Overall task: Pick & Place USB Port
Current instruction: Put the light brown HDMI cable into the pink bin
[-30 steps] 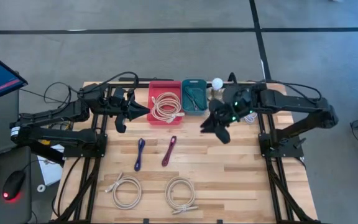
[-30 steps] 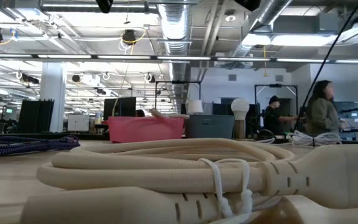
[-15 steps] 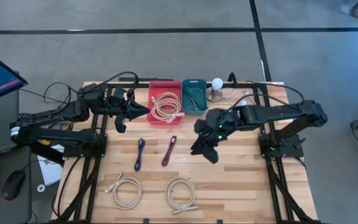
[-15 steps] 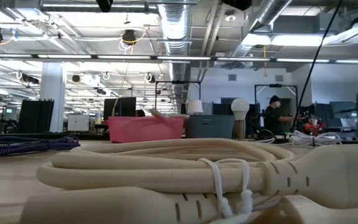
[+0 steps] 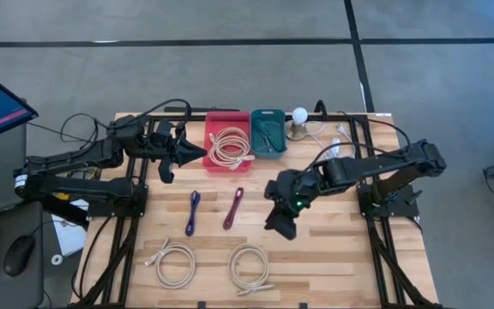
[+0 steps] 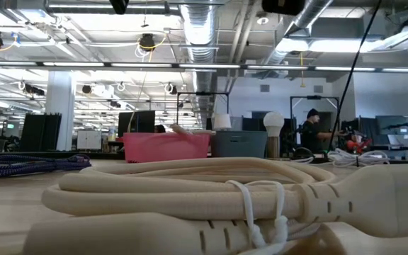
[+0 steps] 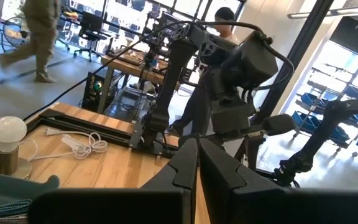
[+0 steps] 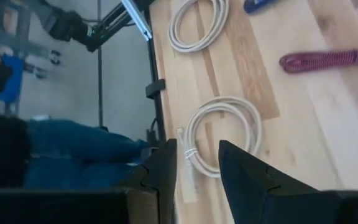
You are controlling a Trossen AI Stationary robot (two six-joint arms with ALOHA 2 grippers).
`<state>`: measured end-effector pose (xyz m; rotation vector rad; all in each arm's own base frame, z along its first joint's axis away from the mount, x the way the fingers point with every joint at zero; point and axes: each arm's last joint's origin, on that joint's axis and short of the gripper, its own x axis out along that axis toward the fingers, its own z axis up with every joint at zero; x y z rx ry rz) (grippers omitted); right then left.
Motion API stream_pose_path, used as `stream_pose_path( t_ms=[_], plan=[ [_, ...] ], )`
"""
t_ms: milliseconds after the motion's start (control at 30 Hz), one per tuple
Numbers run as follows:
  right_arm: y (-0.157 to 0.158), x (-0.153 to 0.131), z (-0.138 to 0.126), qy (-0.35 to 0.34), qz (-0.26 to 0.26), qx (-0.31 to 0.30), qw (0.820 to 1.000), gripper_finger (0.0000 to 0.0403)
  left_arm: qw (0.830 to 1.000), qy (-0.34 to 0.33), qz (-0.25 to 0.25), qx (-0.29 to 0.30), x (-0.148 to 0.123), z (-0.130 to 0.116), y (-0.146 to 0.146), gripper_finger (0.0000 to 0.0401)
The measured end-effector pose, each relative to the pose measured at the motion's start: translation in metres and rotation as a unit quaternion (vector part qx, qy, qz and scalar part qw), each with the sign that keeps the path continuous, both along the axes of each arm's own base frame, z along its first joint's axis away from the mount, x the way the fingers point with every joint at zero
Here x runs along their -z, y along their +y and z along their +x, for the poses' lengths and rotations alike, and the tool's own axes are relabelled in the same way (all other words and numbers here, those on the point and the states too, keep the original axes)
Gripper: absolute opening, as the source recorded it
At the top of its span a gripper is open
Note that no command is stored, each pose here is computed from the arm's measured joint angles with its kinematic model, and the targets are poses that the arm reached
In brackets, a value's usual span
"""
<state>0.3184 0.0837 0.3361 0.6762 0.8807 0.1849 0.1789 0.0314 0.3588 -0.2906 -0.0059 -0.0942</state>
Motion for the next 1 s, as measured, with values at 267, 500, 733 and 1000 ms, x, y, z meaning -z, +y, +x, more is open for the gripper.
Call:
stream_pose_path(
  t_ms=[267, 500, 733, 1000],
  plan=[
    [0.018, 0.011, -0.003, 0.062, 0.014, 0.067, 0.996, 0.0121, 1.0, 0.0, 0.0, 0.0, 0.0, 0.0, 0.0, 0.0016],
    [0.039, 0.038, 0.006, 0.126, 0.026, 0.089, 0.988, 0.0174, 1.0, 0.0, 0.0, 0.0, 0.0, 0.0, 0.0, 0.0016],
    [0.065, 0.077, 0.019, 0.189, 0.018, 0.086, 0.978, 0.0222, 1.0, 0.0, 0.0, 0.0, 0.0, 0.0, 0.0, 0.0016],
    [0.096, 0.117, 0.036, 0.214, 0.052, 0.077, 0.972, 0.0224, 1.0, 0.0, 0.0, 0.0, 0.0, 0.0, 0.0, 0.0016]
  ],
)
